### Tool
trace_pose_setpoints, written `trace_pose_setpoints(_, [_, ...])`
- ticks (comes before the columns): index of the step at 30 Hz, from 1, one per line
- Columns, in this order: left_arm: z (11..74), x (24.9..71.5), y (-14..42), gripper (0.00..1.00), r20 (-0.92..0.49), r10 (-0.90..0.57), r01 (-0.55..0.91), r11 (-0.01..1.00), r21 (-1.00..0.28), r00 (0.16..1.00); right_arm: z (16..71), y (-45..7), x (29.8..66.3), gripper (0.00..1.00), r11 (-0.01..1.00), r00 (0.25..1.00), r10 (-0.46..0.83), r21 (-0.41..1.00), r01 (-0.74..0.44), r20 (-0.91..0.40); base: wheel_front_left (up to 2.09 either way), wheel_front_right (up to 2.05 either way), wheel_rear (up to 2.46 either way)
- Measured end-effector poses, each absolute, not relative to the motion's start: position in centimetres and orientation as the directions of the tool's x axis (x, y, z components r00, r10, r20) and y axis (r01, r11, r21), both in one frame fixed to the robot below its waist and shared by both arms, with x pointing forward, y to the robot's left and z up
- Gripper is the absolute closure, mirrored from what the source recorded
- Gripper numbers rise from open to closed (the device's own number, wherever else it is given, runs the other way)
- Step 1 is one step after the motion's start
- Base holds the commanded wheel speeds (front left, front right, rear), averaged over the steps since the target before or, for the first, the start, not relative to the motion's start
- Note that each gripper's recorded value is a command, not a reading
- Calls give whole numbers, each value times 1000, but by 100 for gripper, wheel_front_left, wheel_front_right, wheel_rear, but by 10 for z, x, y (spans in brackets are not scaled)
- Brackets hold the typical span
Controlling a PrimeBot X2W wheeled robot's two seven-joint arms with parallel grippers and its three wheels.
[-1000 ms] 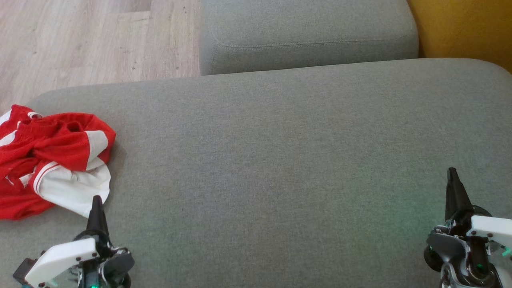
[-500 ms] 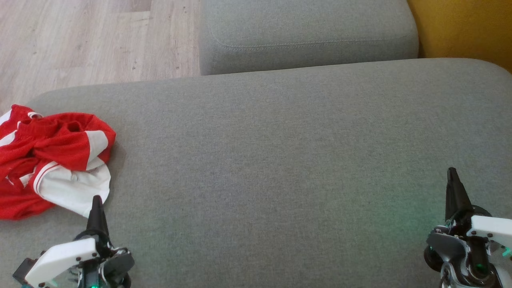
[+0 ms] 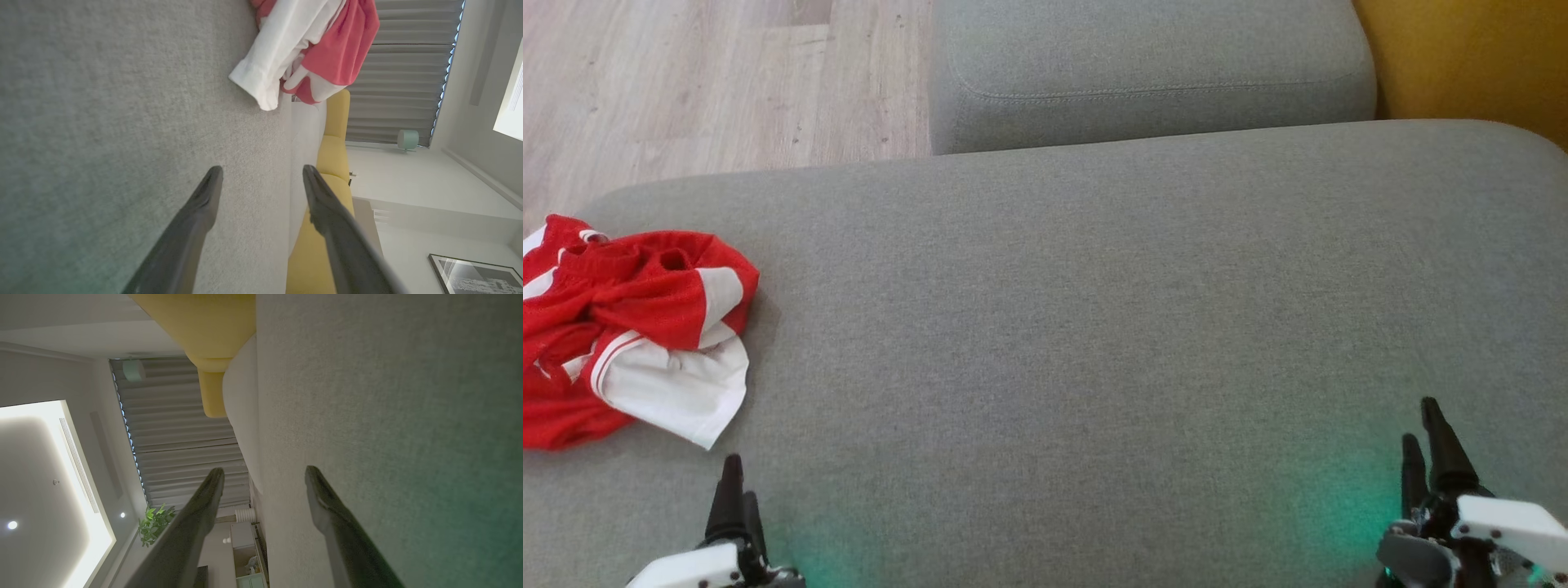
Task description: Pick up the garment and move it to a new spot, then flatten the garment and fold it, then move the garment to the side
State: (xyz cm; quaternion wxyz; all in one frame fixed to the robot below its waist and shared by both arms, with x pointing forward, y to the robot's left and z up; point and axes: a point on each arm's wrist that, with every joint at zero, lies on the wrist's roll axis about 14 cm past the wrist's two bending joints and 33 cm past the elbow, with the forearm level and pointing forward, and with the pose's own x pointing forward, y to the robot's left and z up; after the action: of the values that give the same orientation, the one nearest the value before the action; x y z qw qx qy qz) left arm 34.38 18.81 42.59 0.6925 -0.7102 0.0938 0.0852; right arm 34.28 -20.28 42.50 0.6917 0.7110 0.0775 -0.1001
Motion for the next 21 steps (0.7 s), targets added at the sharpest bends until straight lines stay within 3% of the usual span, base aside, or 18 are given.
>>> trace_pose_setpoints(8, [429,346,189,0,-247,-6,-247,31,-969,969,427,-196,345,0,-2,969,-17,969,245,-245,0,0,0])
trace_pose_setpoints(21, [435,348,187,0,-251,5,-248,182,-952,968,428,-195,345,0,172,969,-23,954,245,-245,0,0,0])
